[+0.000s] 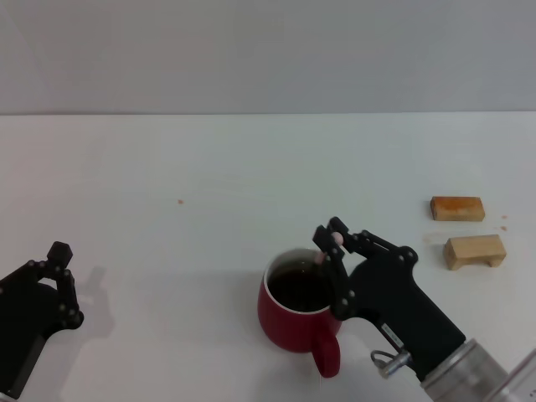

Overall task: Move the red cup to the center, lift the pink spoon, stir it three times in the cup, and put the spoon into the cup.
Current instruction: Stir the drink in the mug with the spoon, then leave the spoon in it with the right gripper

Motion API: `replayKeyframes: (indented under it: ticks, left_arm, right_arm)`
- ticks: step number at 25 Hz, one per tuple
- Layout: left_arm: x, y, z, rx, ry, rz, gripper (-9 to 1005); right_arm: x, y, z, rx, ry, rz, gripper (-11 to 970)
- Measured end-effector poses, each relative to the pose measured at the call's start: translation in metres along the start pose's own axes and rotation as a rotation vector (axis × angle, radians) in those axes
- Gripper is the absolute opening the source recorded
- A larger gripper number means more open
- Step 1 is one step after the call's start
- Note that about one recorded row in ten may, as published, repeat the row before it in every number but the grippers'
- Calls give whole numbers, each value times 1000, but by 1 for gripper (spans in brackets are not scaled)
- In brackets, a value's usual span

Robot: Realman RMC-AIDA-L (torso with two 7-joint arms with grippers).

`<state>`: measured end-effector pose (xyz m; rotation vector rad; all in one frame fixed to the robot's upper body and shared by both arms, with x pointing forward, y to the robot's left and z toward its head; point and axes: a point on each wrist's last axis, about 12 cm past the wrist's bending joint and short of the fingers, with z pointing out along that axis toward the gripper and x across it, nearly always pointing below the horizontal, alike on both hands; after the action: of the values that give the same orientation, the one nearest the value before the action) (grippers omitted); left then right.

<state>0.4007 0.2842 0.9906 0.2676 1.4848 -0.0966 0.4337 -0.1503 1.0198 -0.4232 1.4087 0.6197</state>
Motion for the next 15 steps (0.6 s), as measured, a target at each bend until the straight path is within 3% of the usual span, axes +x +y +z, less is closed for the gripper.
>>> replayKeyframes:
  ticks: [6,15]
  left_arm:
    - [1,-1,2,8,11,0,2]
    - [1,-3,3,15,11,-1,3]
  right_arm:
    - [3,3,-15,33,2,18,21]
    - [6,24,-33,23,12,78,21]
